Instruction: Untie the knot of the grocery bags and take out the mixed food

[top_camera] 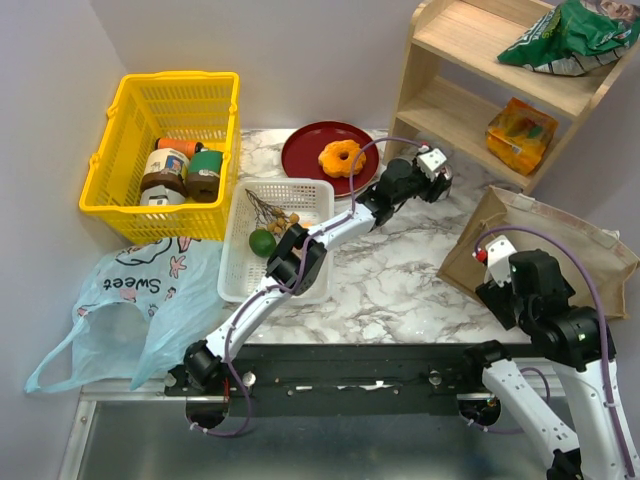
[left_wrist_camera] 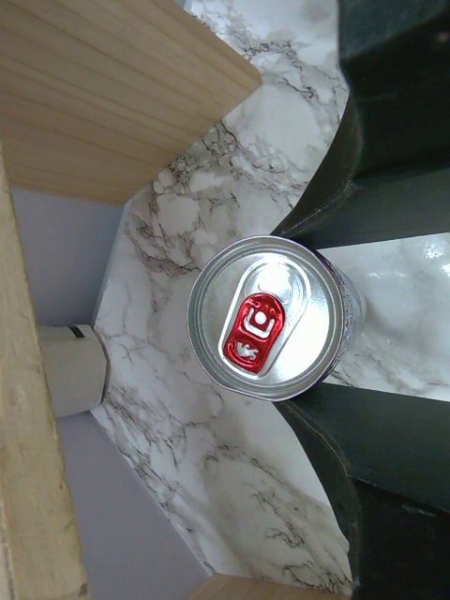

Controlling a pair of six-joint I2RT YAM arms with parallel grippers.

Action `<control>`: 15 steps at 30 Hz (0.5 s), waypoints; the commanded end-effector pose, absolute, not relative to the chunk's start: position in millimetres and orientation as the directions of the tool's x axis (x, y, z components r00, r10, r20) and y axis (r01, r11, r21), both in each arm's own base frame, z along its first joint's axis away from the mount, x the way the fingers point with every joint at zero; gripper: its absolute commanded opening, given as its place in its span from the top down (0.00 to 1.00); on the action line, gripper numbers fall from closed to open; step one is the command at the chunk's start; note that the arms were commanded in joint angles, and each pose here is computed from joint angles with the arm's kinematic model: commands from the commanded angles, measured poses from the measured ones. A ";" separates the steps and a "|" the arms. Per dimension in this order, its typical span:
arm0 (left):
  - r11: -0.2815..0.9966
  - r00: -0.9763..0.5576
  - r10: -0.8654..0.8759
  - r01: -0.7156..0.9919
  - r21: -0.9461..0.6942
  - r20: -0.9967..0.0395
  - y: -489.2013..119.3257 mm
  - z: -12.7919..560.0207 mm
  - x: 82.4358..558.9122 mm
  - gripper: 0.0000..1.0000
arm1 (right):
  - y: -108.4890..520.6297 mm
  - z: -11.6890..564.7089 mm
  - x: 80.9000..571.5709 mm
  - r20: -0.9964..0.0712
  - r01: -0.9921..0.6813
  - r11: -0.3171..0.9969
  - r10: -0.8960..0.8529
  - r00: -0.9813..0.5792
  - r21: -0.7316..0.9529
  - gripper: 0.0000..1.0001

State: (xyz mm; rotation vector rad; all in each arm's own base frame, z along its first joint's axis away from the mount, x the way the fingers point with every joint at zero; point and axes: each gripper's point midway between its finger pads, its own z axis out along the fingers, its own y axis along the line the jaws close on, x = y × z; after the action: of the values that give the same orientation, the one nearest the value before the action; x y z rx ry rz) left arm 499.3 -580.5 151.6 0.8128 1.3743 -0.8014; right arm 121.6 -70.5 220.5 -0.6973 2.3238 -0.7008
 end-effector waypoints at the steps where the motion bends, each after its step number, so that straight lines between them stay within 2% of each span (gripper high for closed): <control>1: 0.537 0.156 -0.110 0.841 0.073 -0.982 -581.8 196.0 507.3 0.92 | -71.0 208.1 108.8 -0.325 -0.355 0.723 -0.618 -0.716 -0.593 0.01; 3: 0.539 0.153 -0.105 0.839 0.073 -0.983 -582.0 190.3 508.3 0.90 | -70.6 209.3 110.0 -0.326 -0.354 0.724 -0.617 -0.716 -0.592 0.00; 5: 0.544 0.153 -0.105 0.836 0.072 -0.983 -581.8 186.5 509.6 0.79 | -70.2 209.4 111.2 -0.322 -0.358 0.723 -0.619 -0.717 -0.591 0.00; 6: 0.544 0.152 -0.105 0.836 0.071 -0.983 -582.1 185.7 509.8 0.67 | -70.1 210.0 111.6 -0.325 -0.356 0.723 -0.618 -0.716 -0.592 0.00; 8: 0.541 0.157 -0.109 0.838 0.074 -0.982 -583.4 186.4 508.7 0.51 | -69.9 209.1 111.9 -0.320 -0.360 0.723 -0.618 -0.718 -0.590 0.01; 9: 0.542 0.155 -0.109 0.837 0.072 -0.982 -584.1 184.5 508.5 0.27 | -69.8 208.9 111.9 -0.318 -0.361 0.723 -0.618 -0.719 -0.589 0.00; 11: 0.543 0.159 -0.115 0.836 0.072 -0.981 -586.0 187.6 508.0 0.20 | -69.2 207.6 112.0 -0.318 -0.365 0.723 -0.620 -0.717 -0.587 0.00; 15: 0.548 0.181 -0.101 0.831 0.097 -0.978 -585.0 187.7 509.0 0.16 | -67.5 203.0 113.2 -0.319 -0.368 0.727 -0.618 -0.718 -0.579 0.00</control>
State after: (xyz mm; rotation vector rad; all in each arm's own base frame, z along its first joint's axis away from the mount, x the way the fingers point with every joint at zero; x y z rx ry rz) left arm 507.4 -583.5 156.5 0.7868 1.3119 -0.7798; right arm 125.6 -67.6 216.3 -0.7212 2.3577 -0.6906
